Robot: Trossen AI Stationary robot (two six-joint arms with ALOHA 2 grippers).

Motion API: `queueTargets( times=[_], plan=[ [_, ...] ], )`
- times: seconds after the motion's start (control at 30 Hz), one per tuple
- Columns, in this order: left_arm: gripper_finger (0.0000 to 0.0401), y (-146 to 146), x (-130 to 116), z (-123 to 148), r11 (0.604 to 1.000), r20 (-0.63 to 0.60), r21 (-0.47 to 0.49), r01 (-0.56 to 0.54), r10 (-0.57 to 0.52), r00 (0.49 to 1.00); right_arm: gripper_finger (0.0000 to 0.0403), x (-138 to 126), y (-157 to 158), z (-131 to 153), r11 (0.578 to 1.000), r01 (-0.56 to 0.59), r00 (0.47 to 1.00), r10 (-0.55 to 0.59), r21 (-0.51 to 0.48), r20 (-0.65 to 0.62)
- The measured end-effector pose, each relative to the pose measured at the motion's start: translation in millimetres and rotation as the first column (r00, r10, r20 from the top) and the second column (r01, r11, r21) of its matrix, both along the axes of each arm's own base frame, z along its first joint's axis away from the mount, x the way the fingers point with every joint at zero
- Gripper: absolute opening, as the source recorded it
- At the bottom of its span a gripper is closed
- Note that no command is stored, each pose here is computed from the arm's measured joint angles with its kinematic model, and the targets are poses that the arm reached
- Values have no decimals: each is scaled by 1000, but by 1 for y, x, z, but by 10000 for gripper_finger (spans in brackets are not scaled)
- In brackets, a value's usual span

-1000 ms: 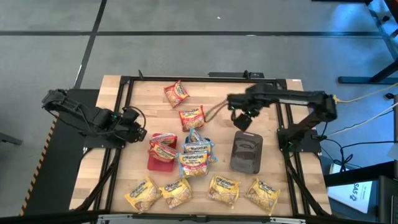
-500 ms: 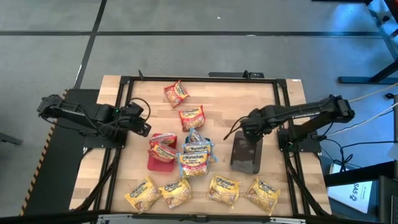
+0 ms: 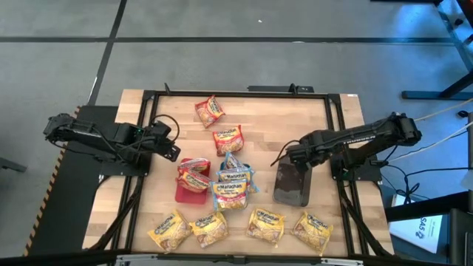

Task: Sort Maruchan noodles
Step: Adjust the black bin

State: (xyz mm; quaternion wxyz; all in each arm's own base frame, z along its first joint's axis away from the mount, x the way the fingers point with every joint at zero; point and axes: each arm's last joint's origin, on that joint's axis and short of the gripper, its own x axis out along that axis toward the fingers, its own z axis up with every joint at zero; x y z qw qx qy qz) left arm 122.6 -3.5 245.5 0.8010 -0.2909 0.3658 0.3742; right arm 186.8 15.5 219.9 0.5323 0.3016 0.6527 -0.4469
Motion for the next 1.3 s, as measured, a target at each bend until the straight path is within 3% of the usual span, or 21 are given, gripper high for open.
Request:
queueTargets(
  times=[0.43, 0.8, 1.07, 1.3],
  plan=[
    [0, 0, 0, 0, 1000, -2, 0, 0, 0, 1000, 39, 5, 3, -1, 997, 23, 999, -26, 79, 42],
    [0, 0, 0, 0, 1000, -3, -2, 1, -1, 1000, 39, -5, 3, -17, 993, 49, 999, -47, 105, -19],
    [0, 0, 0, 0, 1000, -16, 9, 27, -27, 1000, 39, 9, 8, -23, 992, 14, 990, -31, 122, 134],
    [0, 0, 0, 0, 999, -20, 15, 37, -37, 999, 39, 13, 8, -24, 994, 8, 983, -28, 108, 181]
  ],
)
